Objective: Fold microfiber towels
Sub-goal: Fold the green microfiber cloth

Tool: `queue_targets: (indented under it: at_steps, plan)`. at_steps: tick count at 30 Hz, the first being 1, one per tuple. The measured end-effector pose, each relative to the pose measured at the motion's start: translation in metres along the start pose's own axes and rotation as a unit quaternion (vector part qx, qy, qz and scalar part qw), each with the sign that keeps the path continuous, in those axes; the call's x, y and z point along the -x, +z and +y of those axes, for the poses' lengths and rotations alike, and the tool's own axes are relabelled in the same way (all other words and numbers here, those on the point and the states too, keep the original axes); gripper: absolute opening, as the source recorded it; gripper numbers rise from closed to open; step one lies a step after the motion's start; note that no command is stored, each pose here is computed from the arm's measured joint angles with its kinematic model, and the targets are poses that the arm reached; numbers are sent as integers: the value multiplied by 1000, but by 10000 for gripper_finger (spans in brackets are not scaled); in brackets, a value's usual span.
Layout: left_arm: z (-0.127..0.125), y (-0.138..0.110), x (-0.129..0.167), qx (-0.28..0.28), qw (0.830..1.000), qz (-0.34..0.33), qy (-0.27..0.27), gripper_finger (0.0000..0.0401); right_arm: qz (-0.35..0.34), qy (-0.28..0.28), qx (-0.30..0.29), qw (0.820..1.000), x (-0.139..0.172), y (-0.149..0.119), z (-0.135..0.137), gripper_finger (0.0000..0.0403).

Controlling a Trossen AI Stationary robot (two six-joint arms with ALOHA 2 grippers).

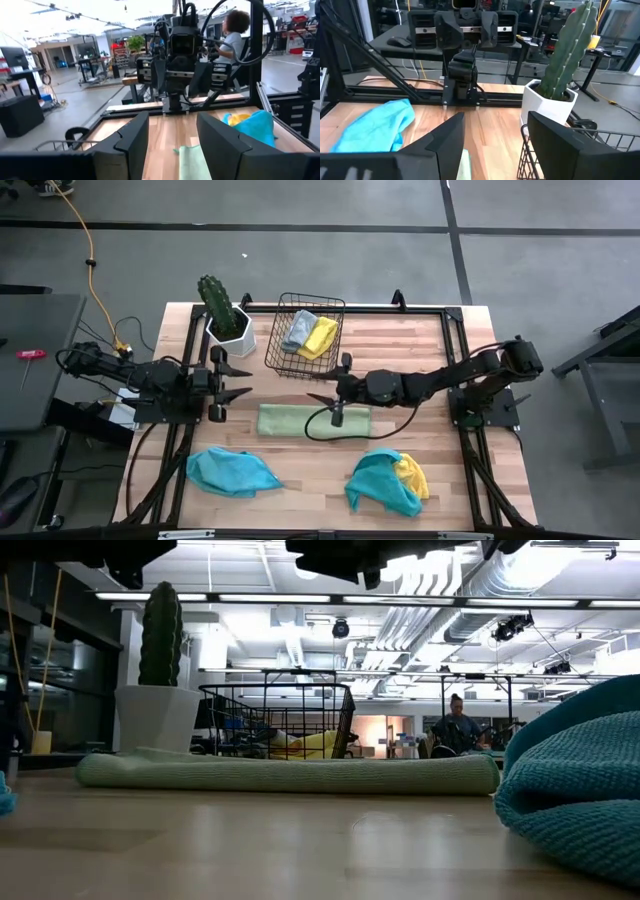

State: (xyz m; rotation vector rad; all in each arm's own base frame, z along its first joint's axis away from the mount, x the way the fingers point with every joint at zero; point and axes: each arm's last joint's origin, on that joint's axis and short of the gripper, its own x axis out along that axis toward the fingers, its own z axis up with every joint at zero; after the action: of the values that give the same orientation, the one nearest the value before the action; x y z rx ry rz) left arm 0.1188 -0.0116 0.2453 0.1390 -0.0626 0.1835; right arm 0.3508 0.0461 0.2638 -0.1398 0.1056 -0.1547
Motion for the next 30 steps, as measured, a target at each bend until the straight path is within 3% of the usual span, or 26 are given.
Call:
queue_targets:
  at_steps: [6,12,21,30]
  plan:
    - [-1,-1,-1,-6,1000,3,-9,156,-2,0,-3,1000,0,0,0,208]
    - [0,0,-1,-32,999,4,16,156,2,-2,-6,1000,0,0,0,208]
    - [-2,2,-1,7,1000,-13,-18,156,17,0,-35,999,0,-3,1,208]
    - [-8,-6,-10,51,997,21,-53,156,52,-5,-86,995,4,-9,11,208]
